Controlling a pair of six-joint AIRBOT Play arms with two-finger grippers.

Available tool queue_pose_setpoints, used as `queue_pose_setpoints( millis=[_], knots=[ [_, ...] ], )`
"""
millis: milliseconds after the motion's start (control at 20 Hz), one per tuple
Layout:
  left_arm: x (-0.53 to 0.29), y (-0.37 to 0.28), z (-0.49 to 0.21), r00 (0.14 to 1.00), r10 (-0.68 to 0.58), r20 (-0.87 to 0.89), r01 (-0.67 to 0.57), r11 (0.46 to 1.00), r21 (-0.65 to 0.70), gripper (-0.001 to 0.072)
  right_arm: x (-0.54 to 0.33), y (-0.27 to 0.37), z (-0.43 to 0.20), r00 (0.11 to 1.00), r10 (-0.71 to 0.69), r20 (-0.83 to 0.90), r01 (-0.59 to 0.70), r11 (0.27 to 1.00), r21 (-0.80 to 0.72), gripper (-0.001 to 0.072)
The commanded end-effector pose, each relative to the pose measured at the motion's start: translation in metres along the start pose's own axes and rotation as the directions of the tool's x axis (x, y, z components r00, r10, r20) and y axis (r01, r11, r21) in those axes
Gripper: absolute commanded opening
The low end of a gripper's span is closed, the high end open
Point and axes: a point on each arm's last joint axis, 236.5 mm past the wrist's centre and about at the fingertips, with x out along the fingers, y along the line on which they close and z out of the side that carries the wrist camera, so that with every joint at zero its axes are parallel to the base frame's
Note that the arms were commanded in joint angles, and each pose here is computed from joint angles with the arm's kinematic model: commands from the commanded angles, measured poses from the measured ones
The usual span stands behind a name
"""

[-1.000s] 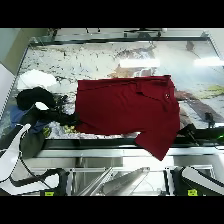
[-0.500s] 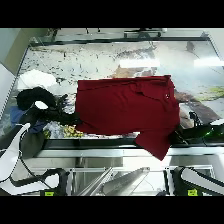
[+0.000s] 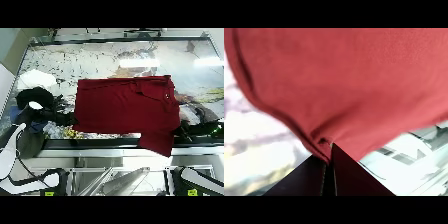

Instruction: Fold the shirts.

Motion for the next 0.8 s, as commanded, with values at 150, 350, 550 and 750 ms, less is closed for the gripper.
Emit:
queue_pose_setpoints(
  millis=[150,350,550,750],
  knots=[
    [-0.037,-0.009,0.015,0.999,-0.038,0.013,0.038,0.998,0.058,0.0022,-0.048,0.069,0.054,0.967,0.19,0.167,-0.174,0.979,-0.108,0.0019],
    [-0.061,-0.038,0.053,0.995,-0.016,0.095,-0.002,0.983,0.186,0.0023,-0.065,0.12,0.083,0.931,0.286,0.227,-0.232,0.943,-0.237,0.002],
    [-0.066,-0.051,0.1,0.991,-0.012,0.133,-0.02,0.97,0.241,0.0023,-0.055,0.153,0.124,0.915,0.318,0.25,-0.24,0.925,-0.295,0.002],
    [-0.058,-0.051,0.149,0.989,-0.012,0.146,-0.024,0.969,0.245,0.0023,-0.037,0.167,0.174,0.905,0.325,0.273,-0.241,0.923,-0.3,0.0019]
  ],
)
